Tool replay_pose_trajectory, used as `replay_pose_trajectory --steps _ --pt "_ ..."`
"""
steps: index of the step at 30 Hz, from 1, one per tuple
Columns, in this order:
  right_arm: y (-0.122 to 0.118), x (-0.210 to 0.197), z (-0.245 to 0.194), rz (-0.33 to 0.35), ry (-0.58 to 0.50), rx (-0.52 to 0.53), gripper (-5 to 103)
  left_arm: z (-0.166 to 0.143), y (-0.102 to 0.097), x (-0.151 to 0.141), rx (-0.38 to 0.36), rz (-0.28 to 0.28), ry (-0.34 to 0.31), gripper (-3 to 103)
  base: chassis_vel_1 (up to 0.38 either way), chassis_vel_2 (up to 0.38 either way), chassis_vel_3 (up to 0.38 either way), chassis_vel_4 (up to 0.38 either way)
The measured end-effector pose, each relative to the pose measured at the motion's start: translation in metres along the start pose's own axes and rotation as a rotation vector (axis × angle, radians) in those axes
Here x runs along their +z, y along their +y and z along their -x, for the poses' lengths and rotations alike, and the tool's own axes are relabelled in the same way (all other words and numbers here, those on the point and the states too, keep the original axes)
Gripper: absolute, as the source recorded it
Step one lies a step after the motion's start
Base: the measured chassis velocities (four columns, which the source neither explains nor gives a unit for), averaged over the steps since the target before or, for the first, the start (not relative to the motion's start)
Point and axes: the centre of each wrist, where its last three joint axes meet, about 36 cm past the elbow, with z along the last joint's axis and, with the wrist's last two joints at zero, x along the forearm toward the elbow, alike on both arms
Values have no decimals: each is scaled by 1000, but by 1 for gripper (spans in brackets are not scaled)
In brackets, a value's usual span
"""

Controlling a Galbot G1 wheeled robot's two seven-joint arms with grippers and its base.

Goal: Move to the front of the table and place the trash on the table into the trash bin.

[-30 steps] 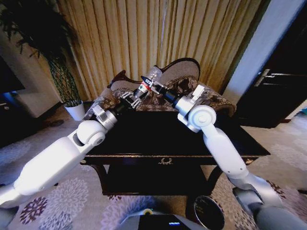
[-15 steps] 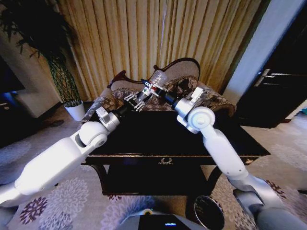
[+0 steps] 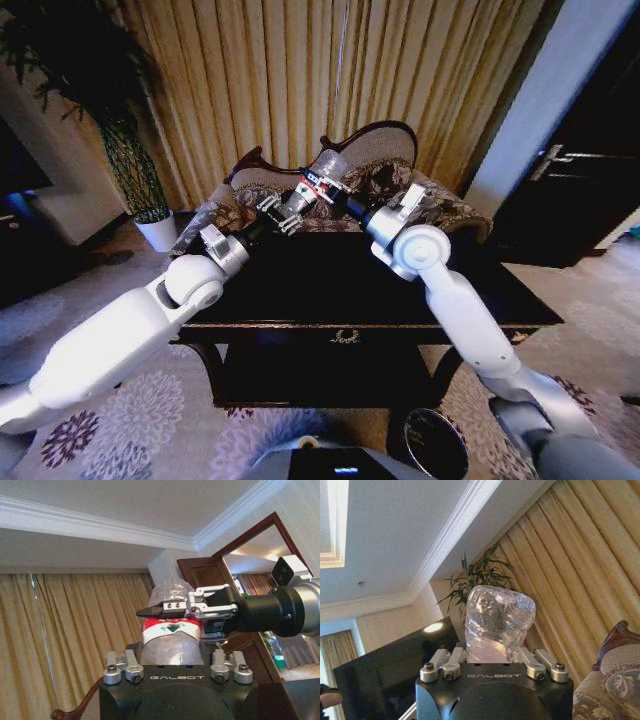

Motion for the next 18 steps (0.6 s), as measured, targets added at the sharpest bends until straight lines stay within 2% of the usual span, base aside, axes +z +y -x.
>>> replay_pose_trajectory --steps 1,2,3,5,6,8,9,16,18 --pt "-1 0 -1 -1 -1 4 32 0 0 0 -3 0 0 70 0 0 0 0" --pt "-1 0 -1 -1 -1 4 32 0 0 0 -3 0 0 70 0 0 0 0" --pt "-1 0 -2 -1 -1 6 29 0 0 0 -6 0 0 76 0 0 0 0" --pt "-1 0 -3 -2 -2 7 27 0 0 0 -8 0 1 76 0 0 0 0" --pt "-1 -1 -4 -4 -2 9 26 -1 1 -1 -9 2 3 87 0 0 0 0" --pt "-1 -1 -6 -6 -4 10 26 -2 1 -2 -9 4 3 87 0 0 0 0" --pt "-2 -2 -7 -8 -5 13 26 -4 1 -3 -10 5 1 97 0 0 0 0" --pt "-11 -2 -17 -21 -10 51 26 -14 -1 -12 -27 4 -12 100 0 0 0 0" --pt "-18 -4 -25 -34 -15 92 26 -23 4 -14 -59 12 -5 100 0 0 0 0"
